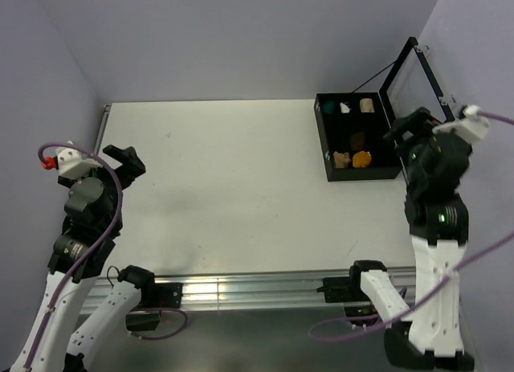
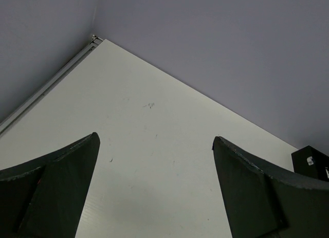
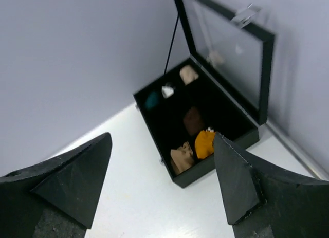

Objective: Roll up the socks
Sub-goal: Reset both arms

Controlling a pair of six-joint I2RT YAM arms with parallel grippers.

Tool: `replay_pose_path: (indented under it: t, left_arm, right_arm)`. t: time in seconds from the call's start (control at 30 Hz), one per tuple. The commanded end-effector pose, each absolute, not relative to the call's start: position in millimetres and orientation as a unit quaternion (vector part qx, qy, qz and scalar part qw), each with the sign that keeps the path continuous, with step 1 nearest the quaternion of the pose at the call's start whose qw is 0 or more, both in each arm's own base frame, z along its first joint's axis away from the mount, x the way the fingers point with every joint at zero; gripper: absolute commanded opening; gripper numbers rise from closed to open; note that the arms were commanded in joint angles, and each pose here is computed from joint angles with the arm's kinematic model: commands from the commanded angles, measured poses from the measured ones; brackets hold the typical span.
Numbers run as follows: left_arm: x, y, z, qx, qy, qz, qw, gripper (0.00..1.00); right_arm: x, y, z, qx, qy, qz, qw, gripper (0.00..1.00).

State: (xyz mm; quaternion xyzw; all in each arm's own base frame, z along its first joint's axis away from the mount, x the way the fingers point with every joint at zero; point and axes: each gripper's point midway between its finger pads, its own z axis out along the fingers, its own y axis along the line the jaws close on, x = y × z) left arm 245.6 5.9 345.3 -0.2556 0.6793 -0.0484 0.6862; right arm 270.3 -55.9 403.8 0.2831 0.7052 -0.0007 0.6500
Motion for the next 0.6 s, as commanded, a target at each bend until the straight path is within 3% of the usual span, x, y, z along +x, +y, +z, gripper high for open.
replay_pose_path:
  t: [0.0, 0.23, 0.57]
  left_arm:
    - [235, 11, 358, -0.256, 0.686, -0.039, 0.680, 0.98]
    - [218, 22, 372, -0.260, 0.679, -0.026, 0.686, 0.98]
    - [209, 34, 377, -0.283, 0.663, -0.012, 0.693, 0.98]
  right_arm:
    - [239, -71, 404, 0.308, 0.675, -0.032, 0.669, 0.87]
    - [169, -72, 411, 0.286, 0.617, -0.046, 0.732, 1.00]
    - [138, -61, 379, 0.244, 0.596, -0.025, 0.764, 0.98]
